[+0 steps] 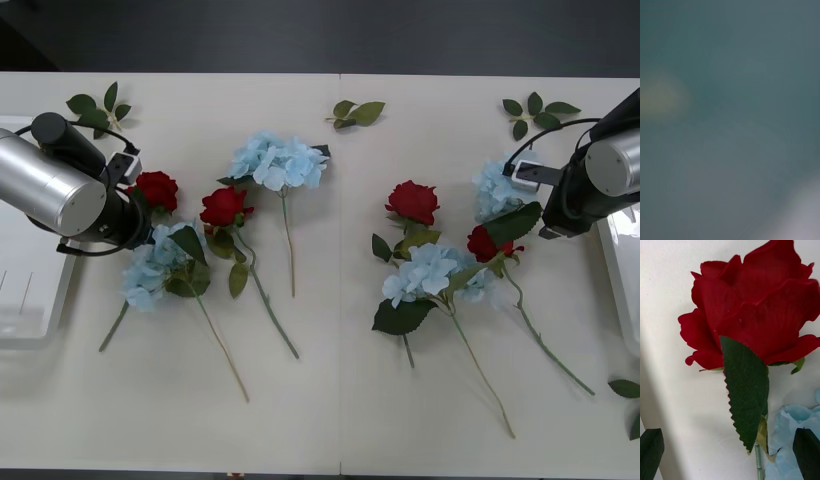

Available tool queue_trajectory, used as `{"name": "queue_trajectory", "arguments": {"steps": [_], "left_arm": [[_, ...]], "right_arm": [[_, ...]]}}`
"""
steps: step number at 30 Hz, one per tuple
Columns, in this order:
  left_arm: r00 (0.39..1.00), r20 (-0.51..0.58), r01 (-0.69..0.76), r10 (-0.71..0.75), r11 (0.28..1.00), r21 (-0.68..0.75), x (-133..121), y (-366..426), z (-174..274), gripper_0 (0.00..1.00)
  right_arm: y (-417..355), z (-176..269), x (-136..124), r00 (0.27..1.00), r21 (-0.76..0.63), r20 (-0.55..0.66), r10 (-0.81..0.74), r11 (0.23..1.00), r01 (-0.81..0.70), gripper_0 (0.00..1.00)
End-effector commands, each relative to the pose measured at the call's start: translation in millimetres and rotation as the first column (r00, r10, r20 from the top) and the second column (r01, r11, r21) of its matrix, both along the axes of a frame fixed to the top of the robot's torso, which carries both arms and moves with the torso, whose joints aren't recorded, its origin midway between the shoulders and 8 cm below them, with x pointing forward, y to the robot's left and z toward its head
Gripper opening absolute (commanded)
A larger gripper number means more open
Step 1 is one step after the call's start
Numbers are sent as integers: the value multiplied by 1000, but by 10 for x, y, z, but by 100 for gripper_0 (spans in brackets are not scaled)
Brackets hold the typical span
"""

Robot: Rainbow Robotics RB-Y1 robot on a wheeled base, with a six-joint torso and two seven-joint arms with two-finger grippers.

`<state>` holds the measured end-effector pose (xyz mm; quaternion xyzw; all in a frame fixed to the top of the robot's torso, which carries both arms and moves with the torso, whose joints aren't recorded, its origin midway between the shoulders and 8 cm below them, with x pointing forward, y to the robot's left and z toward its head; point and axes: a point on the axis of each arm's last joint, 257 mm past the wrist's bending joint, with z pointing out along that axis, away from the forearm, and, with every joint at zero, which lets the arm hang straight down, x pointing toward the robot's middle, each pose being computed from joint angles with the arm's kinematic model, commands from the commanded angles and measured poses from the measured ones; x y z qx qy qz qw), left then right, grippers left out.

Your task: Put the red flowers into the right box and the blue flowers into the left box

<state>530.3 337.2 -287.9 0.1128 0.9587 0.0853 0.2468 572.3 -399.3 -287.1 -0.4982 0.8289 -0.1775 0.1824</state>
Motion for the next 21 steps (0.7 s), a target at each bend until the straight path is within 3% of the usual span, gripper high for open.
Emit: {"name": "queue_trajectory", "arguments": {"steps": [1, 2, 4, 6, 9, 17, 21], "left_arm": [[1000, 19, -24, 24, 1000, -13, 117, 23, 57, 100], [1000, 18, -24, 24, 1000, -16, 118, 13, 37, 100], [1000, 9, -27, 28, 1000, -15, 122, 23, -25, 100], [1000, 7, -24, 24, 1000, -8, 128, 20, -43, 100], [1000, 2, -24, 24, 1000, -8, 121, 9, -71, 100], [1000, -4, -18, 18, 1000, -1, 102, -3, -190, 100], [1000, -7, -14, 14, 1000, 3, 109, -7, -230, 97]], "right_arm": [[32, 57, 52, 1000, -5, 11, 19, 1000, -19, 74], [41, 47, 52, 1000, -3, 12, 20, 1000, -20, 70], [58, 11, 51, 1000, -4, 15, 26, 1000, -26, 42], [53, 3, 48, 1000, 0, 15, 20, 1000, -20, 22], [58, -9, 46, 1000, 11, 15, 12, 1000, -12, 0], [57, -16, 51, 1000, 41, 18, -15, 999, 14, 0], [53, 14, 58, 997, 124, 18, -76, 990, 73, 0]]}}
